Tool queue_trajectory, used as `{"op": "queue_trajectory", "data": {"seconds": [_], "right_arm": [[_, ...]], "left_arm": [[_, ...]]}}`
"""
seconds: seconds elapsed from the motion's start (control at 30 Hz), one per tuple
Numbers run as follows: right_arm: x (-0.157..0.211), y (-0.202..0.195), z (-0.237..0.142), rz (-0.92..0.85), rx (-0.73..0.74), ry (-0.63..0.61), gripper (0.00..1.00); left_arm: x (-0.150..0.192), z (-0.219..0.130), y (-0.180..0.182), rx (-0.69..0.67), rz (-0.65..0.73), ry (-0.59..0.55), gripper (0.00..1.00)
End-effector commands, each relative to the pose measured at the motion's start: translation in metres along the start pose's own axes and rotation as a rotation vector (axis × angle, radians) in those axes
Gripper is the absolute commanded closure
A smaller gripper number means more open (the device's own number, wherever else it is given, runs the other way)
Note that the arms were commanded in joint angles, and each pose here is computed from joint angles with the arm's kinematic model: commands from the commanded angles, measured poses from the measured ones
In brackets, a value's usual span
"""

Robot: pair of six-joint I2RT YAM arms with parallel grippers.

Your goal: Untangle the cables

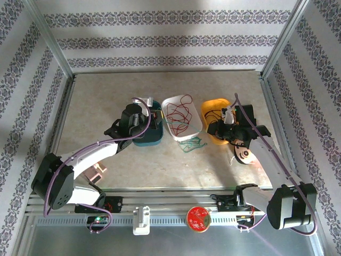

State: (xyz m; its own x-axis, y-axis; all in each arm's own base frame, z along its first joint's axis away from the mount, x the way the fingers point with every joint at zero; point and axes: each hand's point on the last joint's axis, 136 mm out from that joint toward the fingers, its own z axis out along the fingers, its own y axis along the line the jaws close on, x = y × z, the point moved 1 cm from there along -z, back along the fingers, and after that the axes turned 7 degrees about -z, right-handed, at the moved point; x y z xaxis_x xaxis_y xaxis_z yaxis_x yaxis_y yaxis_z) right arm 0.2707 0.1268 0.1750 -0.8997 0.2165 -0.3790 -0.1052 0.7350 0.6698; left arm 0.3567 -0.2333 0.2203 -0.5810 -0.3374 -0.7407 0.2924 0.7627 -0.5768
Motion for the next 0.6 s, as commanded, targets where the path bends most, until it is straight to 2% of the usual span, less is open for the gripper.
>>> {"op": "queue_trajectory", "data": {"seconds": [0.0,0.1,0.2,0.3,0.43,0.57], "right_arm": [[0.004,-0.007,0.000,0.003,0.071,0.016,0.66],[-0.002,-0.009,-0.004,-0.002,0.112,-0.037,0.58],[-0.007,-0.020,-0.009,0.019,0.155,-0.079,0.57],[-0.006,-0.025,-0.008,0.018,0.166,-0.069,0.57],[-0.003,-0.027,-0.001,0.030,0.155,-0.043,0.56],[-0.004,-0.028,0.003,0.040,0.148,-0.032,0.56]], "left_arm": [[-0.055,-0.021,0.038,-0.165,-0.023,-0.194,1.00],[-0.064,-0.035,0.058,-0.245,-0.054,-0.219,1.00],[-0.073,-0.055,0.079,-0.315,-0.090,-0.248,1.00],[-0.078,-0.069,0.093,-0.360,-0.093,-0.223,1.00],[-0.078,-0.076,0.114,-0.441,-0.055,-0.090,1.00],[-0.068,-0.066,0.128,-0.484,0.030,0.115,1.00]]}}
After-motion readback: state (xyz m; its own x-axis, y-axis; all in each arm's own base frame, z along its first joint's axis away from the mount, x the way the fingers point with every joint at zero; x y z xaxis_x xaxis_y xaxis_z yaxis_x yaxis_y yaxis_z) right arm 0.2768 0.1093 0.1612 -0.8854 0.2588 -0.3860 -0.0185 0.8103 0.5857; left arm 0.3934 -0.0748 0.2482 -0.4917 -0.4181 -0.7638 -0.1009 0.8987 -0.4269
